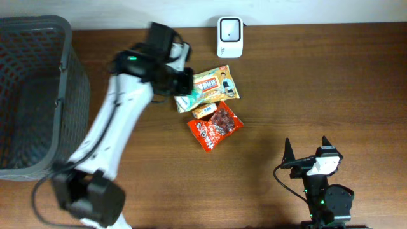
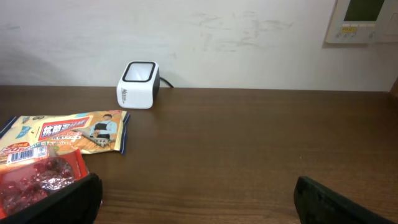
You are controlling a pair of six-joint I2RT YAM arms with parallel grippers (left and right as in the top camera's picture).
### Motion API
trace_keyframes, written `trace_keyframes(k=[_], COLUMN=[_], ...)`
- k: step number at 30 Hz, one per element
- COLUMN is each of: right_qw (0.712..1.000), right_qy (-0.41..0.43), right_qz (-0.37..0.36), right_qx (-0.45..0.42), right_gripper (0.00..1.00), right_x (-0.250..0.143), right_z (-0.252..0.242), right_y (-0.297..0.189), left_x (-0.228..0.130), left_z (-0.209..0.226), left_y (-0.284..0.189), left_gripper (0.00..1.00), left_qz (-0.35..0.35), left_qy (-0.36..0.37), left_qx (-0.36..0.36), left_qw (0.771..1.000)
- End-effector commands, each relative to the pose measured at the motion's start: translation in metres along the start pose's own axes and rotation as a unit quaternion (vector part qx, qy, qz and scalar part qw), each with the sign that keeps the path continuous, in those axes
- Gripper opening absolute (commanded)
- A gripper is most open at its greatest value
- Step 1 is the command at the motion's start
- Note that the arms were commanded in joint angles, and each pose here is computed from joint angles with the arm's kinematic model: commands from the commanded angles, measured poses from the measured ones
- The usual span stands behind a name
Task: Scan the item barcode
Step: 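Lift the green tissue pack out and drop it left of the bags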
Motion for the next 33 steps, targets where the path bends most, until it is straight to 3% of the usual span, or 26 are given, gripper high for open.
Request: trace_keyframes(k=[1,3,4,5,6,7,8,13,18,21,23,25,27,30,33], right_qw=[1.0,1.0,1.0,1.0,1.0,1.0,1.0,1.0,1.0,1.0,1.0,1.0,1.0,1.0,1.0], right_qy=[-0.001,-0.001,-0.001,-0.001,-0.001,-0.001,-0.001,-0.001,-0.001,-0.001,-0.001,-0.001,-0.001,-0.001,-0.001], right_qz=[0.003,0.003,0.003,0.003,0.003,0.003,0.003,0.003,0.003,0.003,0.003,0.003,0.003,0.003,0.003], right_qx=[-0.003,-0.003,-0.003,-0.003,-0.003,-0.003,-0.002,-0.003,-0.003,-0.003,-0.003,-0.003,-0.003,-0.003,-0.003], right_gripper=[0.98,0.98,0.98,0.98,0.98,0.98,0.98,0.98,0.98,0.99,0.98,0.98,0.98,0.98,0.98], right_x=[-0.003,-0.003,-0.003,-0.003,-0.003,-0.003,-0.003,-0.003,-0.003,-0.003,-0.003,-0.003,-0.003,-0.003,-0.003], right_z=[0.0,0.0,0.0,0.0,0.0,0.0,0.0,0.0,0.0,0.0,0.0,0.0,0.0,0.0,0.0], right_y=[0.0,0.0,0.0,0.0,0.0,0.0,0.0,0.0,0.0,0.0,0.0,0.0,0.0,0.0,0.0], left_x=[-0.007,-0.01,-0.01,-0.011,-0.01,-0.01,-0.008,0.006,0.022,0.029,0.029,0.023,0.015,0.006,-0.007], left_z=[0.008,0.009,0.011,0.012,0.012,0.012,0.011,0.008,0.003,0.013,0.03,0.044,0.057,0.066,0.078], left_y=[0.043,0.055,0.061,0.063,0.063,0.063,0.06,0.036,-0.014,-0.038,-0.048,-0.049,-0.048,-0.038,-0.02], left_gripper=[0.09,0.17,0.29,0.47,0.74,0.91,0.97,1.0,1.0,1.0,0.8,0.7,0.51,0.24,0.12], left_qz=[0.023,0.037,0.043,0.045,0.045,0.043,0.039,0.018,-0.021,-0.055,-0.067,-0.057,-0.046,-0.026,-0.002], left_qy=[0.023,0.023,0.022,0.022,0.022,0.022,0.023,0.016,0.008,0.001,-0.013,-0.028,-0.048,-0.058,-0.08], left_qx=[0.073,0.079,0.083,0.084,0.085,0.086,0.084,0.077,0.068,0.103,0.154,0.202,0.244,0.263,0.283], left_qw=[0.997,0.996,0.995,0.995,0.995,0.995,0.995,0.997,0.997,0.993,0.986,0.977,0.968,0.963,0.956])
Point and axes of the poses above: each gripper's point midway between its finger pads, its own y axis out along the fingers, its own z axis along the line the jaws close on, x = y × z, the point moved 6 cm from there along -y, back along the fingers, and after that the axes turned 15 degrees about -y, right-handed, at the moved point
